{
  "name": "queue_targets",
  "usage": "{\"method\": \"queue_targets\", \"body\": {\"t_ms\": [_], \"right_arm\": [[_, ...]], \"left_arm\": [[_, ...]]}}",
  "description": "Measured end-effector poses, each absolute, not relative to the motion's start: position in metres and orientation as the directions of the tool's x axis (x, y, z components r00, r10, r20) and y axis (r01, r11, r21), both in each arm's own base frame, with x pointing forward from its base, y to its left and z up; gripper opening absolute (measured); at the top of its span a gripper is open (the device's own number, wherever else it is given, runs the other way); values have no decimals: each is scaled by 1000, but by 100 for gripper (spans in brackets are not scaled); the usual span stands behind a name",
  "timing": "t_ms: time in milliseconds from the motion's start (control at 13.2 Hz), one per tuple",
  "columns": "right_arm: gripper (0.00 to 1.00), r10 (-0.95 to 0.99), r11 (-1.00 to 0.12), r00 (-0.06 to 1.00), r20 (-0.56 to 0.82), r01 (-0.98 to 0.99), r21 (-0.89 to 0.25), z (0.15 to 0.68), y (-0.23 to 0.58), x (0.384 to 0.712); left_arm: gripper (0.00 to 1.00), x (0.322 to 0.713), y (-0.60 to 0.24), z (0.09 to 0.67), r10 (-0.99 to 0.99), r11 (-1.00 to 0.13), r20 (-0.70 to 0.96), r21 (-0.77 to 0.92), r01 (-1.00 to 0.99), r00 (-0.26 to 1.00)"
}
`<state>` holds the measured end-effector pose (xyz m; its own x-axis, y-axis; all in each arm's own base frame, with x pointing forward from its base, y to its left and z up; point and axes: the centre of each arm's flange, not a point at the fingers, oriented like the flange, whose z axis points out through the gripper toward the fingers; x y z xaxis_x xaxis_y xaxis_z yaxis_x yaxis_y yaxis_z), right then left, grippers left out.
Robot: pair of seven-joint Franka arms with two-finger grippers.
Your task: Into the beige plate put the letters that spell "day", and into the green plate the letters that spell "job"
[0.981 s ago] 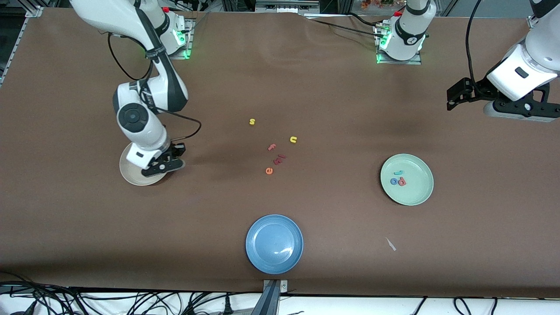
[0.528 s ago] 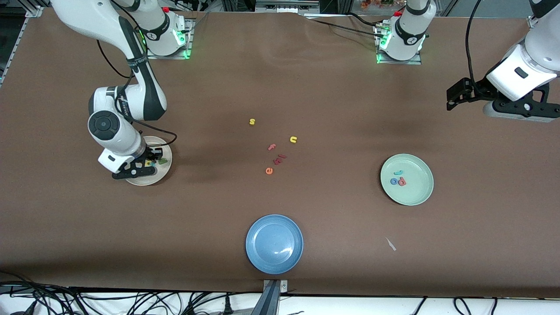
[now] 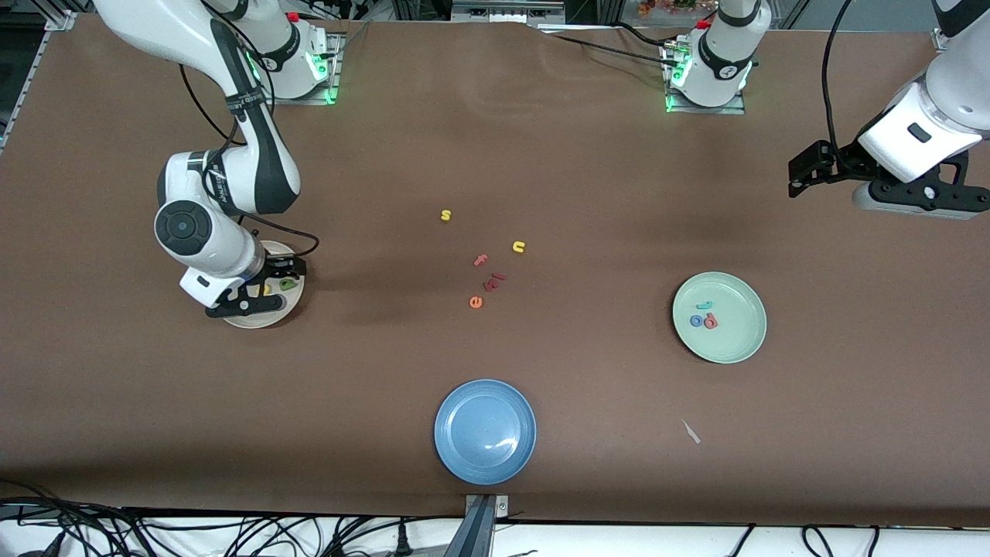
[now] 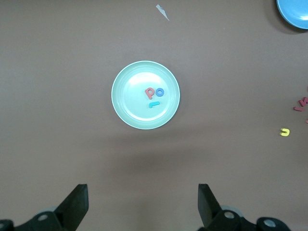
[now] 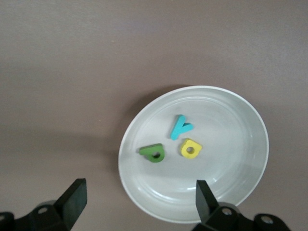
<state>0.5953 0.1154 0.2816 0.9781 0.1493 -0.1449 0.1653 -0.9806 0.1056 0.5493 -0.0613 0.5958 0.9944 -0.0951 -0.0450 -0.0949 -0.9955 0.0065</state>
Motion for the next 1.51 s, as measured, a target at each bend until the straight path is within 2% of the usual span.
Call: {"method": "queue_targets", "body": {"t_ms": [302, 528, 830, 1132, 1509], "right_arm": [[100, 87, -986, 972, -219, 116, 123, 331, 149, 602], [100, 92, -990, 972, -215, 111, 82, 374, 163, 597], [100, 73, -994, 972, -222, 90, 64, 451, 130, 576], [100, 46, -996, 986, -161, 58, 70, 545, 87, 540], [100, 93, -994, 987, -133, 100, 43, 580, 43, 529]], "left_arm": [[100, 549, -61, 596, -95, -995, -45, 7, -95, 994], [100, 549, -61, 596, -95, -995, -45, 7, -95, 994], [100, 549, -62, 597, -96, -995, -44, 6, -96, 994], [100, 547, -63, 597, -98, -995, -53, 6, -98, 994], [100, 545, -68, 597, -107, -994, -60, 6, -107, 992]]}}
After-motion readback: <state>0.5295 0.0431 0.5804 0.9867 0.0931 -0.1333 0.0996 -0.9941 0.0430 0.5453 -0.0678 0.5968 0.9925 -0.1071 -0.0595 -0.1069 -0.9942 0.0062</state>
